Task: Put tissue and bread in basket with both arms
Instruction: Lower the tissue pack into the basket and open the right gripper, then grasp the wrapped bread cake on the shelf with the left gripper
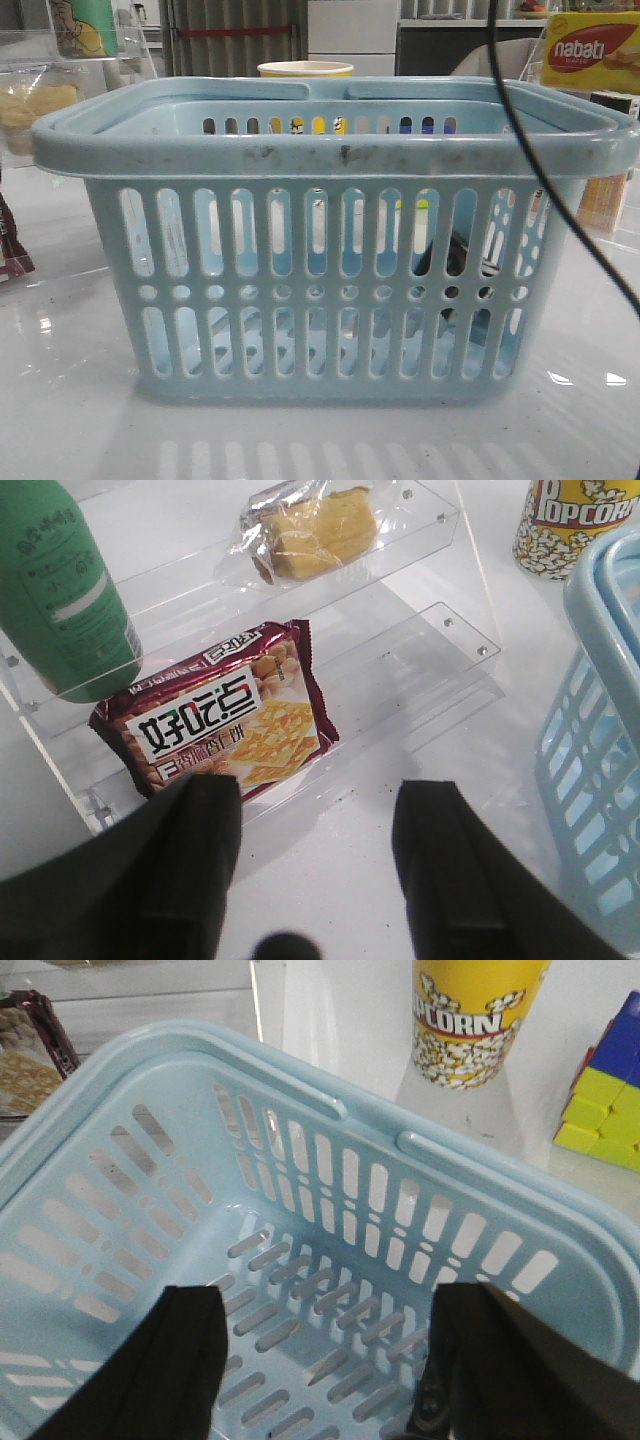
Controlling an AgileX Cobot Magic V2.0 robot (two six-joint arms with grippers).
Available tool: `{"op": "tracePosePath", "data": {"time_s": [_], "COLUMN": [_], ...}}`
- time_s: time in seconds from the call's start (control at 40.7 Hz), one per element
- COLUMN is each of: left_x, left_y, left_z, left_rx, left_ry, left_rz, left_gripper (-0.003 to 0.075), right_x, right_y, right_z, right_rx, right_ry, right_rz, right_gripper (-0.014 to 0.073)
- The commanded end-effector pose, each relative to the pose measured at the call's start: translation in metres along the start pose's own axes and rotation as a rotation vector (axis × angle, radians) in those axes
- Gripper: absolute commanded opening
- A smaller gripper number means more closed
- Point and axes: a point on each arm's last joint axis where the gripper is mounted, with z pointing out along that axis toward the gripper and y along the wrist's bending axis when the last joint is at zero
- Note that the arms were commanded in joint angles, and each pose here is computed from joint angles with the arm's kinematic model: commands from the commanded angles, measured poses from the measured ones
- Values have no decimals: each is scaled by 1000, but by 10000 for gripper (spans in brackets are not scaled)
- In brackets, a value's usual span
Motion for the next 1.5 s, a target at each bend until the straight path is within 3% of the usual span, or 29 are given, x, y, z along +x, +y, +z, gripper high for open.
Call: {"op": "tracePosePath", "data": {"time_s": [0.0,0.344,0.565,0.786,1.031,1.301,1.473], "left_x": [-15,-17,-38,-86,-128,-138,-138], "left_y": [-1,-1,0,1,2,5,6], "left_z": [-5,-3,11,40,97,161,186], "left_rx": [6,5,6,12,15,-15,-24], "left_ry": [-118,-129,-117,-119,-48,119,142], "left_rz": [-11,-11,-11,-21,-21,35,52], "left_gripper": [401,418,634,637,636,636,636], "right_x": [-8,54,71,70,70,70,70], "right_y": [4,6,6,6,6,6,6], "right_z": [-47,-110,-127,-127,-127,-127,-127], "right_rx": [-1,5,4,4,4,4,4], "right_ry": [-142,-146,-177,-175,-175,-175,-175], "right_rz": [-74,-144,-147,-147,-147,-147,-147], "right_gripper": [468,436,436,436,436,436,436]}}
